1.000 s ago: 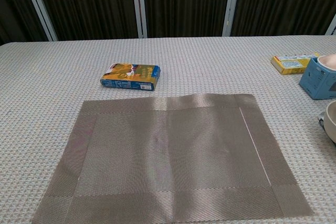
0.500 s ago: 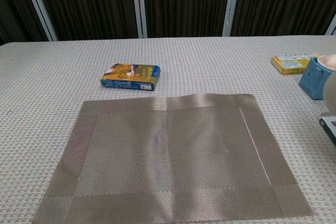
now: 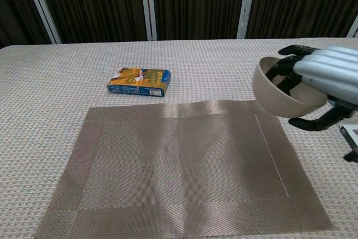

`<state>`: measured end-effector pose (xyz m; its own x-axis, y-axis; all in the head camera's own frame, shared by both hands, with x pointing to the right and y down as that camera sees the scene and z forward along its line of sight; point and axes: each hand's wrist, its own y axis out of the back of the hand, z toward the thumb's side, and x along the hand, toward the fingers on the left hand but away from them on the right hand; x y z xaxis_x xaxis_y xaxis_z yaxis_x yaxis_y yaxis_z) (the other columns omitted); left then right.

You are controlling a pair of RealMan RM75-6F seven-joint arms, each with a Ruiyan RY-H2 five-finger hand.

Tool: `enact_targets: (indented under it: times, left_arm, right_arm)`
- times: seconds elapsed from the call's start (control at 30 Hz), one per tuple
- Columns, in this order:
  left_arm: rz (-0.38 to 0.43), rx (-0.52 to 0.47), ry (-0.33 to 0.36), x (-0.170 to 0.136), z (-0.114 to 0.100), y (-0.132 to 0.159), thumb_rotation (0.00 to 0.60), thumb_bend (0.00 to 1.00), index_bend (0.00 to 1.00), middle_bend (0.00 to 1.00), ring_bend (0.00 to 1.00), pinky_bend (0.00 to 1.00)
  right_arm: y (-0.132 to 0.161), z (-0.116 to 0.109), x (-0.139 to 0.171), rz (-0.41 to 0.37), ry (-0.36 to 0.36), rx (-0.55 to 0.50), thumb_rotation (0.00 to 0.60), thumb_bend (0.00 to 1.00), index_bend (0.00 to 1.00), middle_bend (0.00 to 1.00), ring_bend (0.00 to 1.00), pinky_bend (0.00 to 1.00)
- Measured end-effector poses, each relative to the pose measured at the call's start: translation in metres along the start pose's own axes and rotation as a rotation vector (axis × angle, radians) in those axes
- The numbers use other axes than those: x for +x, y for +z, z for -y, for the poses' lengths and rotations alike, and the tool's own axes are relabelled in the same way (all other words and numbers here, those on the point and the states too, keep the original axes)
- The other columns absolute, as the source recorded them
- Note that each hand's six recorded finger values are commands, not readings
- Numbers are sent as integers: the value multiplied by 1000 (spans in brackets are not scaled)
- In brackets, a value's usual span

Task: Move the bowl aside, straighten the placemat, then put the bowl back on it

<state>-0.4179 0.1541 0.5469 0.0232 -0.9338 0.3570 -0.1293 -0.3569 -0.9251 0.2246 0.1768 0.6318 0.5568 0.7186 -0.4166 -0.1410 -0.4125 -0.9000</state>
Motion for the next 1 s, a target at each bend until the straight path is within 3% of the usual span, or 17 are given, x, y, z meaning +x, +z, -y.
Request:
enact_targets:
  times: [0.23, 0.4, 0.73, 0.77, 0.8, 0.87, 0.9, 1.0]
  left_arm:
    - [-23, 8, -8, 3, 3, -7, 600, 0, 0, 0, 0, 0]
    - [-41, 17, -11, 5, 5, -11, 600, 0, 0, 0, 0, 0]
    - [-64, 28, -18, 6, 7, -19, 600, 0, 0, 0, 0, 0]
    - [-64, 28, -18, 6, 7, -19, 600, 0, 0, 0, 0, 0]
    - [-62, 28, -18, 6, 7, -18, 600, 0, 0, 0, 0, 0]
    - [-60, 29, -19, 5, 7, -18, 600, 0, 0, 0, 0, 0]
    - [-59, 28, -20, 5, 8, -17, 600, 0, 0, 0, 0, 0]
    - [-60, 31, -24, 5, 9, -18, 600, 0, 0, 0, 0, 0]
  right_arm:
    - [50, 3, -46, -145, 32, 13, 600, 302, 792, 7, 0, 0]
    - [80, 7, -71, -235, 29, 101, 600, 302, 790, 6, 0, 0]
    - [102, 31, -92, -286, 58, 191, 600, 300, 778, 11, 0, 0]
    - [104, 34, -92, -292, 61, 199, 600, 295, 696, 10, 0, 0]
    - [106, 35, -92, -297, 62, 206, 600, 288, 551, 8, 0, 0]
    - [109, 37, -92, -304, 60, 211, 600, 210, 130, 1, 0, 0]
    - [110, 38, -92, -304, 60, 212, 600, 146, 4, 0, 0, 0]
    - [110, 39, -91, -301, 73, 207, 600, 15, 0, 0, 0, 0]
